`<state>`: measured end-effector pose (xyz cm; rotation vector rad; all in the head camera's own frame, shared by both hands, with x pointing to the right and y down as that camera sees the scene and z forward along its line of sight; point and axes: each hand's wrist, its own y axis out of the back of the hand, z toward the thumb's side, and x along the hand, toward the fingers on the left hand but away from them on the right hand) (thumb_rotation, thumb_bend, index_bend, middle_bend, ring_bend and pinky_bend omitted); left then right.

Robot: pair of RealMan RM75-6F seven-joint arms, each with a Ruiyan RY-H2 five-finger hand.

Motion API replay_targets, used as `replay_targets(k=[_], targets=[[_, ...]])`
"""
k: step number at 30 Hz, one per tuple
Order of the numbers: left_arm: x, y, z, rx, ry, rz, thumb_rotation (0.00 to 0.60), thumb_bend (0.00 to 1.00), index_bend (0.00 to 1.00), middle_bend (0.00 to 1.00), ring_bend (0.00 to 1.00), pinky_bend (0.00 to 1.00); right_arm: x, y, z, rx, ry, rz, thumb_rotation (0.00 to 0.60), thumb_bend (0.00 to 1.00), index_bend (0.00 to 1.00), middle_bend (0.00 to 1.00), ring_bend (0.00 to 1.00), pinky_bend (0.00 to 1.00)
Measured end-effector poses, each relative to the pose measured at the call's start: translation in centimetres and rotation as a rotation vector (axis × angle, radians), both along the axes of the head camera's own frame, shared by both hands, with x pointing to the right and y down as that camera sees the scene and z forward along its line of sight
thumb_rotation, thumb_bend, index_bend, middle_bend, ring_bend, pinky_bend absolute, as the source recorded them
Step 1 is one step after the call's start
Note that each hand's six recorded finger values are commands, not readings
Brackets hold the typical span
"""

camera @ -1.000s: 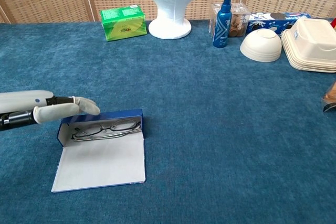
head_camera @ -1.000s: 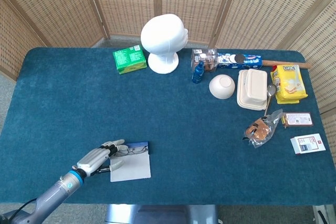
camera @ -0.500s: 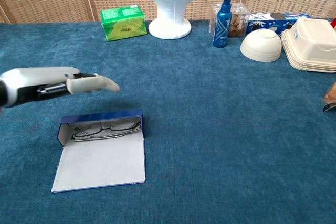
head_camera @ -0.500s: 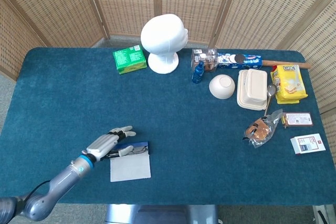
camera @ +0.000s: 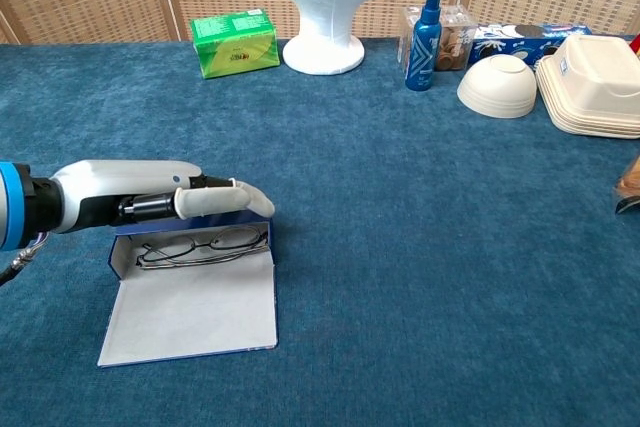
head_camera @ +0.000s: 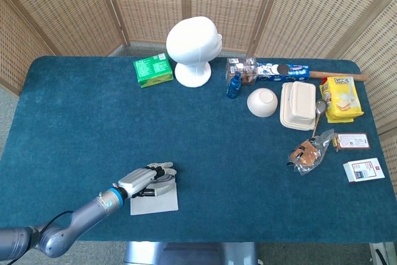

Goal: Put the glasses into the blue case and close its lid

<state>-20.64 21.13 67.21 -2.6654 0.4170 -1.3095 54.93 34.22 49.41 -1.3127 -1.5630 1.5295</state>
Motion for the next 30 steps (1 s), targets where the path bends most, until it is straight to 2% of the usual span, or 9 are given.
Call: replay_targets(k=[16, 30], targets=[[-1.1, 3.2, -1.2, -0.042, 0.025, 0.05, 0.03, 0.23, 0.12, 0.0, 0.0, 0.0, -0.5, -0.3, 0.2, -0.002, -0.005, -0.016, 0.57, 0.25, 0.0, 0.13, 0.0, 0.17], [-3.2, 5.1, -2.6, -0.051, 0.018, 0.047, 0.035, 0.23, 0.12, 0.0, 0.0, 0.0, -0.7, -0.3, 0.2, -0.002, -0.007, -0.023, 0.57, 0.24, 0.0, 0.12, 0.0, 0.17]])
